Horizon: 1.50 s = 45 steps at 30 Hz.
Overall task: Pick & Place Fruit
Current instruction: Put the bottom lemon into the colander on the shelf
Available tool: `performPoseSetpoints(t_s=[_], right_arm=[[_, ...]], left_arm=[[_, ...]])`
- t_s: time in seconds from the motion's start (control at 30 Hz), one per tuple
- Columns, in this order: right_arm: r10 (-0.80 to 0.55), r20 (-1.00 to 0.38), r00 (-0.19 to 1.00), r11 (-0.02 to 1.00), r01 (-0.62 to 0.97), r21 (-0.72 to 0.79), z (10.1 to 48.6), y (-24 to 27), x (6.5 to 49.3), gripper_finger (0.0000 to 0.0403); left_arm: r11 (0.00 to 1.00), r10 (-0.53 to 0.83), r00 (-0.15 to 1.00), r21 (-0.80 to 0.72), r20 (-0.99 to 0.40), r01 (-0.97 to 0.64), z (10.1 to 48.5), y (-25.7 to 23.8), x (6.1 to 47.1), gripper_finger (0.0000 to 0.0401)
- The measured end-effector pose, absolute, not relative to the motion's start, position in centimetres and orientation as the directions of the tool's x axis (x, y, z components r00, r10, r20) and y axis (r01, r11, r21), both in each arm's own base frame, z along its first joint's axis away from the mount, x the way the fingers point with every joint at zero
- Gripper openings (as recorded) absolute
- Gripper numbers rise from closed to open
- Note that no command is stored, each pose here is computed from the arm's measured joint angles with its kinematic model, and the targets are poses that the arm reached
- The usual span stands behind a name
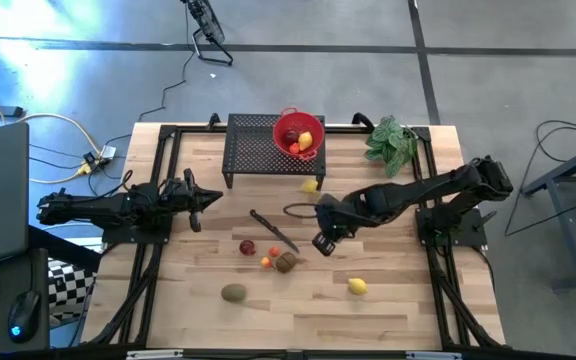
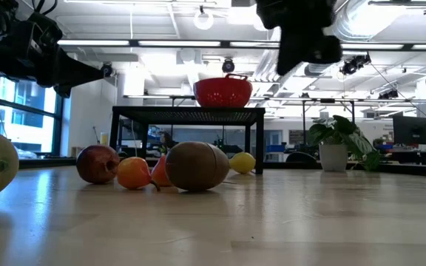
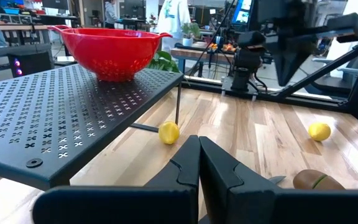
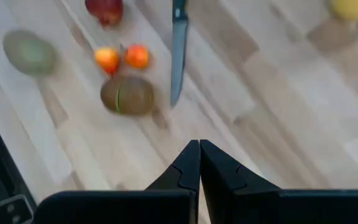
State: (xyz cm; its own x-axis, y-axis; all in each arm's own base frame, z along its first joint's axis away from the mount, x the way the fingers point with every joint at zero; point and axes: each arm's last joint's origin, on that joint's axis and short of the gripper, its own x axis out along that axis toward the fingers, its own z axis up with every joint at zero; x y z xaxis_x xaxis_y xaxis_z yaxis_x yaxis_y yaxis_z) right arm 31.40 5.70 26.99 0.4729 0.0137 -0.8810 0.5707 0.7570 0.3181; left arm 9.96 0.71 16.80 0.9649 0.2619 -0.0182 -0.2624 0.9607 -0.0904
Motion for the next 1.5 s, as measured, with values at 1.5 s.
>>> performPoseSetpoints(t_s=[1.5], right_arm=[[0.184, -0.925, 0.332, 0.355, 0.855, 0.377, 26.6, 17.6, 25.6, 0.0003]], left_arm=[[0.964, 0.261, 0.965, -0.041, -0.018, -0.262, 16.8, 0.7, 10.0, 0.0000]])
